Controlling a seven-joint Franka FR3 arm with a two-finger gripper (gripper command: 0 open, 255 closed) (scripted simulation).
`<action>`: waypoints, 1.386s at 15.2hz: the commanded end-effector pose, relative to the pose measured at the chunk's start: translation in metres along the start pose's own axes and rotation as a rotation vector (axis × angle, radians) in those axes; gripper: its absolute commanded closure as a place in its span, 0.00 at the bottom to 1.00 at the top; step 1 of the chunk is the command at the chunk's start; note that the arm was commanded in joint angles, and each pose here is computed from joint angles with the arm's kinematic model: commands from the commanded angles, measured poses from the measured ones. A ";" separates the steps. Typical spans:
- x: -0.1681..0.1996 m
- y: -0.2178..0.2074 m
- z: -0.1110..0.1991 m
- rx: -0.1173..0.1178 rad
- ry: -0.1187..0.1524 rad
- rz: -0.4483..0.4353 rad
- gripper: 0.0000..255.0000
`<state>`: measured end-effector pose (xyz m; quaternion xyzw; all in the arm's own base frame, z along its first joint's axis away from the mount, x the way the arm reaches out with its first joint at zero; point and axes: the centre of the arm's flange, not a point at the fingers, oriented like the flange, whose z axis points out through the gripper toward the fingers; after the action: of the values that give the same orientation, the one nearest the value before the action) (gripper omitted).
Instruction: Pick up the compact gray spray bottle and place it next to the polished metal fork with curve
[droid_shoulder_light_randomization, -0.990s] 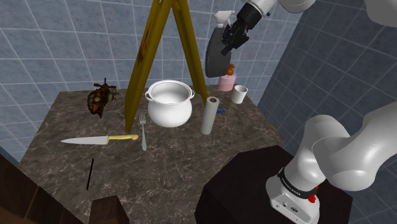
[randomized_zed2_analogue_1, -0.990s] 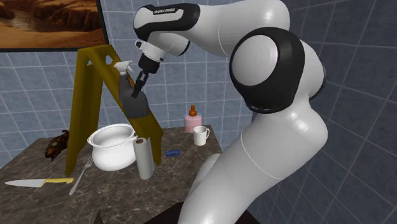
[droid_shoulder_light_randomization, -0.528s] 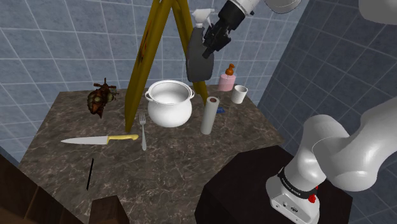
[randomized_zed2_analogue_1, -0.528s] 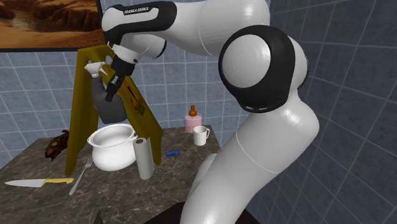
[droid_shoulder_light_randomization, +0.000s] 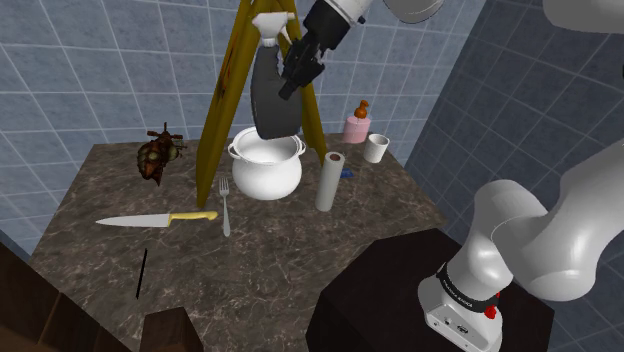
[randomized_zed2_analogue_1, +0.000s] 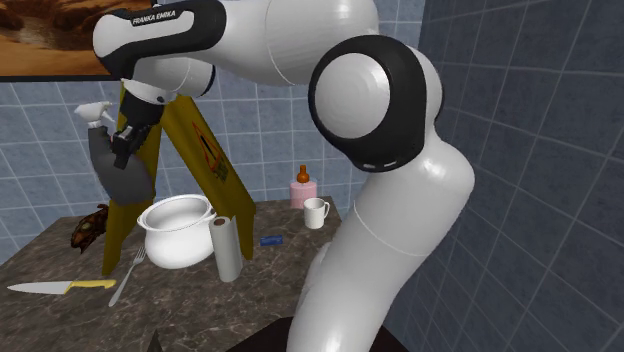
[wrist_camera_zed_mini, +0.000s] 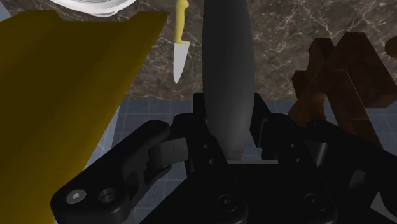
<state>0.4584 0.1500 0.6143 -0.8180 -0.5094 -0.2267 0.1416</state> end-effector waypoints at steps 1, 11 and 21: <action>0.019 -0.011 0.014 0.000 0.001 0.001 1.00; 0.125 -0.059 0.077 0.000 0.001 0.001 1.00; 0.151 -0.078 0.130 0.000 0.001 0.001 1.00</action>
<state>0.4761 0.3616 0.5864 -0.8182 -0.5091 -0.2266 0.1418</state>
